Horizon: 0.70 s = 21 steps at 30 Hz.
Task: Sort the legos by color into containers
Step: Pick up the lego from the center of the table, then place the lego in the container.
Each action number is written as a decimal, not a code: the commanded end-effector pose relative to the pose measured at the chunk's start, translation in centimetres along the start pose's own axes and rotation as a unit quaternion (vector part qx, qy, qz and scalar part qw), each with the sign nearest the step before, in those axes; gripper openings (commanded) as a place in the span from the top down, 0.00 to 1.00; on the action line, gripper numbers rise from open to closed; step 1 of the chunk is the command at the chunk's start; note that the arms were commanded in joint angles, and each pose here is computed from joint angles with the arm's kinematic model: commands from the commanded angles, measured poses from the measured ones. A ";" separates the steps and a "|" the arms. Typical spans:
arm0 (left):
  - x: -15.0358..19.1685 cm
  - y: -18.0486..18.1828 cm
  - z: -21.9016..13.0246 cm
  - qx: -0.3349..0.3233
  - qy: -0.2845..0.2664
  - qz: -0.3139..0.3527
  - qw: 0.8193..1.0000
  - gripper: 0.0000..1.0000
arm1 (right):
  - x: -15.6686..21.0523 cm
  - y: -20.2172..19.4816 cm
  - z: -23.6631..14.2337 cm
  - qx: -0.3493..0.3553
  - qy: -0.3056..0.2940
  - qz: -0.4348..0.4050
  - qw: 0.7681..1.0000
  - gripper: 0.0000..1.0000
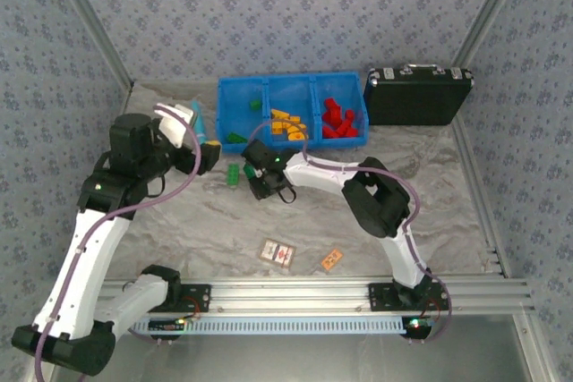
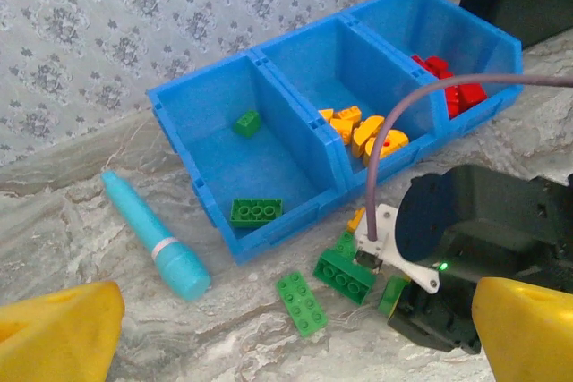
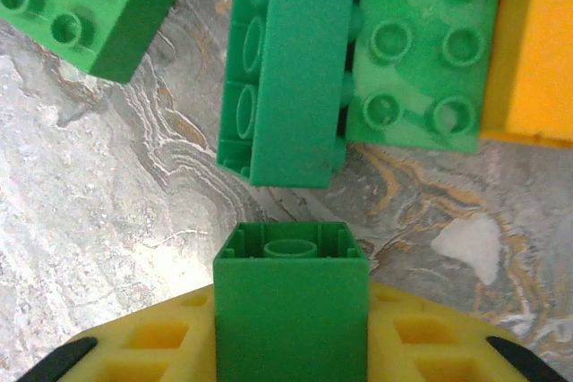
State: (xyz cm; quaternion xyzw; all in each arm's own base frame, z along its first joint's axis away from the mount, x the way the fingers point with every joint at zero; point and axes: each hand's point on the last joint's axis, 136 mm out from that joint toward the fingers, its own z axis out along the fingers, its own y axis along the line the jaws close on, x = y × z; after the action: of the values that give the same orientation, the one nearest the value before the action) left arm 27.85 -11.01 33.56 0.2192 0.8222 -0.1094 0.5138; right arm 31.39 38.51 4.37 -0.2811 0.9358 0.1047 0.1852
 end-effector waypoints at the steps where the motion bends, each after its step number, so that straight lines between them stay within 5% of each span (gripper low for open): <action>1: -0.5 0.4 -0.2 -0.006 -0.016 0.003 1.000 0.00 | -1.0 0.0 -3.1 -0.006 -0.008 -0.017 1.000 0.67; 6: -0.6 1.1 0.3 -0.009 -0.019 -0.006 1.000 0.00 | -2.3 -1.0 -6.4 -0.002 -0.025 -0.017 1.000 0.68; 11: -0.7 1.5 0.2 -0.016 -0.034 -0.010 0.999 0.00 | -7.6 -1.6 -9.1 -0.007 -0.092 -0.035 0.995 0.69; 21: -0.6 2.4 0.2 -0.030 -0.039 -0.013 0.999 0.00 | -16.8 -2.8 -7.7 0.005 -0.188 -0.066 0.980 0.70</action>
State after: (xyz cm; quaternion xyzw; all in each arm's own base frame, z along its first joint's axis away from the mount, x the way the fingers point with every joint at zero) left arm 29.15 -9.03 32.88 0.1886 0.8208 -0.0946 0.5309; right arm 42.05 41.19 19.75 -0.2964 0.8710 0.1532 0.3606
